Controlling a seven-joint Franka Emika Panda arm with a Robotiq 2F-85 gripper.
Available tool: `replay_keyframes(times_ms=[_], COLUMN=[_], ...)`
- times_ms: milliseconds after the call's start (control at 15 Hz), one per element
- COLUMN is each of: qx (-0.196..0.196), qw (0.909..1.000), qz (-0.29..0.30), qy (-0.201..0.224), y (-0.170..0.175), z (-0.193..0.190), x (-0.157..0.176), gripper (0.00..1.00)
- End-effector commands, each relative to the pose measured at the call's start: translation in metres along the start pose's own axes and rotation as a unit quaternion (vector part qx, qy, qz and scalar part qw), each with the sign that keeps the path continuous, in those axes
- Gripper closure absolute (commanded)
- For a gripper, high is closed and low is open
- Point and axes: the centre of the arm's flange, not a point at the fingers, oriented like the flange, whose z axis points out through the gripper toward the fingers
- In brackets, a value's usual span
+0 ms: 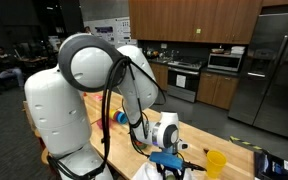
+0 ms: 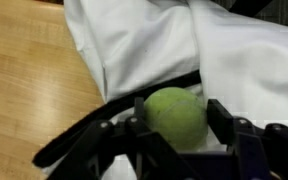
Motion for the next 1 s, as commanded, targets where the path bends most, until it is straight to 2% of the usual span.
replay_keyframes(times_ms=[0, 267, 467, 667, 800, 933], qx=[-0.018, -0.063, -0.107, -0.147, -0.16, -0.157], qw=[0.9998, 0.9977, 0.9926, 0.984, 0.9778, 0.9724], qz=[0.004, 0.014, 0.034, 0.059, 0.078, 0.098], qy=[0.007, 0.023, 0.046, 0.083, 0.111, 0.142], y=[0.002, 0.009, 0.02, 0.033, 0.043, 0.059], z=[-0.003, -0.018, -0.045, -0.082, -0.106, -0.128], x=[0.003, 0.003, -0.007, -0.024, -0.036, -0.051], gripper=[0.62, 0.62, 0.62, 0.62, 0.62, 0.62])
